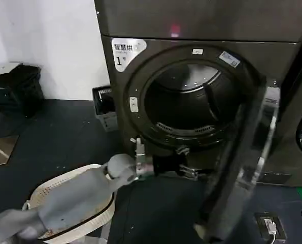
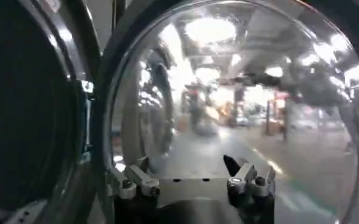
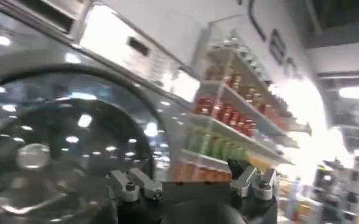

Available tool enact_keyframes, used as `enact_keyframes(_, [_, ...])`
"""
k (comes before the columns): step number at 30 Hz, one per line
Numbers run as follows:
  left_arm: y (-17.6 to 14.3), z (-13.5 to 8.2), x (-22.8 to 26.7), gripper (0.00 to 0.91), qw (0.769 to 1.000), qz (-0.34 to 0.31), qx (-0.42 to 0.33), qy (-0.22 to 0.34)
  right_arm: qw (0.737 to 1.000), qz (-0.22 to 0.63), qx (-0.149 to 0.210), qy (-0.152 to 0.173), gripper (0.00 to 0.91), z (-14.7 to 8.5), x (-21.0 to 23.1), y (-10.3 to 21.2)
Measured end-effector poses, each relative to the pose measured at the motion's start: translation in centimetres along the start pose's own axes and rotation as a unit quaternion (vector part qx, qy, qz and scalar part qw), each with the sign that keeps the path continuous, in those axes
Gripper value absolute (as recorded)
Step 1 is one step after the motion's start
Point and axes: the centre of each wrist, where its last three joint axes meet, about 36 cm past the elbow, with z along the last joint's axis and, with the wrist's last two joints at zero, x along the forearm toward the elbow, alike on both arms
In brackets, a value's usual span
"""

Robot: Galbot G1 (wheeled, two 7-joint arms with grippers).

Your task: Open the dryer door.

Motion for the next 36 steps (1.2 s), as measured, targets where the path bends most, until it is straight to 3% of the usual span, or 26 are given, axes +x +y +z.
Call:
enact_keyframes(5, [-0.6,0.2,-2.2,0.907,1.000,0.022,-0.004,0.000,0.997,0.069,0.007,0.029,0.907,-0.5,1.2,-3.1])
enact_keyframes(10, [-1.3,0.3,-4.8,0.907,0.999,0.034,0.005,-0.003,0.992,0.115,0.022,0.036,0.907,-1.0,2.6,-5.8])
enact_keyframes(24, [-2.4,1.3,-12.8,0.907,0.998,0.064,0.018,0.010,0.974,0.213,0.066,0.032,0.907,-2.4,5.8,-13.2])
enact_keyframes(36, [-4.0,1.6,-21.7,0.907,0.998,0.062,0.018,-0.002,0.971,0.228,0.069,0.033,0.907,-2.2,6.9,-15.4])
